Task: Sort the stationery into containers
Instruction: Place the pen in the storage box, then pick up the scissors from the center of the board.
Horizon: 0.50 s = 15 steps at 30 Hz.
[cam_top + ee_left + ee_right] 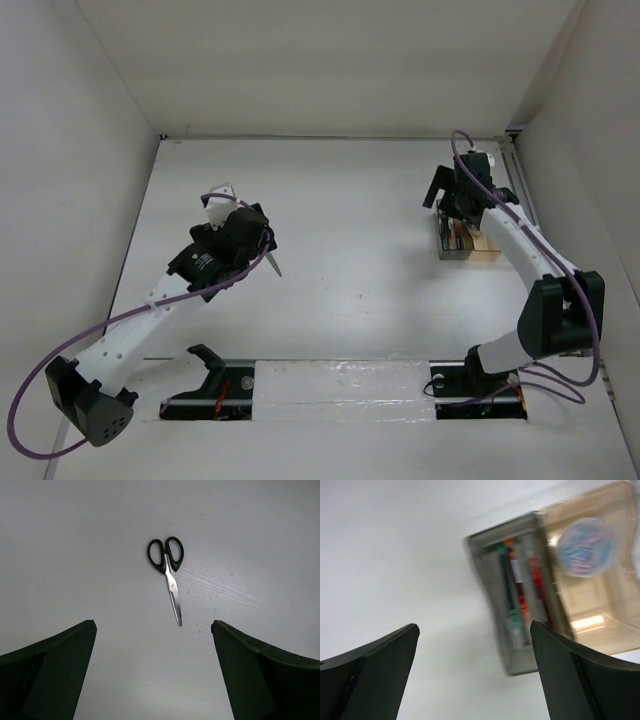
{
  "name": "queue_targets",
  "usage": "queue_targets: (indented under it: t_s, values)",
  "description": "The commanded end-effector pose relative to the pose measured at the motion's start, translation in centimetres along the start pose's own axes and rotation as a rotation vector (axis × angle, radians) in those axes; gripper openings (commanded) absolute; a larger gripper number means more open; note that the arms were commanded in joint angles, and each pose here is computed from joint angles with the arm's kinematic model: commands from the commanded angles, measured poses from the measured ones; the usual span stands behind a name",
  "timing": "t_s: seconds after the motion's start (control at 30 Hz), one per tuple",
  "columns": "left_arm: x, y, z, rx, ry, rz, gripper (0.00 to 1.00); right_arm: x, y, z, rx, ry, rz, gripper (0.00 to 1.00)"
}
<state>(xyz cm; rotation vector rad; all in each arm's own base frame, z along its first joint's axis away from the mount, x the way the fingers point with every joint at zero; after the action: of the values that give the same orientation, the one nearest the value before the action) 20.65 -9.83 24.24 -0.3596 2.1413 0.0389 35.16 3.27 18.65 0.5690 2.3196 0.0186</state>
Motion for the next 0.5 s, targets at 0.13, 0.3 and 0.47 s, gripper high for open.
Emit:
queue_targets:
  t_s: [0.13,0.3,0.47]
  values:
    - [0.0,0.7,4.7,-0.013,0.147,-0.246,1.0,0.4,10.0,-10.2,-0.391,-0.166,-0.102,1.0]
    - [1.6,1.8,10.3,-0.151,0.222,-0.357,1.0,4.2,14.6,-14.4,-0.586,-0.139,-0.177,1.0]
    - [2.5,0.6,14.6,-0.248,0.294,-0.328,1.0,9.0,16.7,-17.0,-0.699,-0.105,-0.272,1.0]
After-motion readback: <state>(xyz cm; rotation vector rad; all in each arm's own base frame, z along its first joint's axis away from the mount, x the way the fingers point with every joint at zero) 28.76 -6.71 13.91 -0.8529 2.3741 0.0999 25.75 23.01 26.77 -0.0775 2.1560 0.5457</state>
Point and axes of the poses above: each gripper's point midway between its finger pads, its own z axis out along the fingers, its own y axis along the line the jaws close on, x = y × z, the point moved 6 cm from there along -z, back along the fingers, and after that the axes turned 3 degrees about z, right-handed, at the moved point
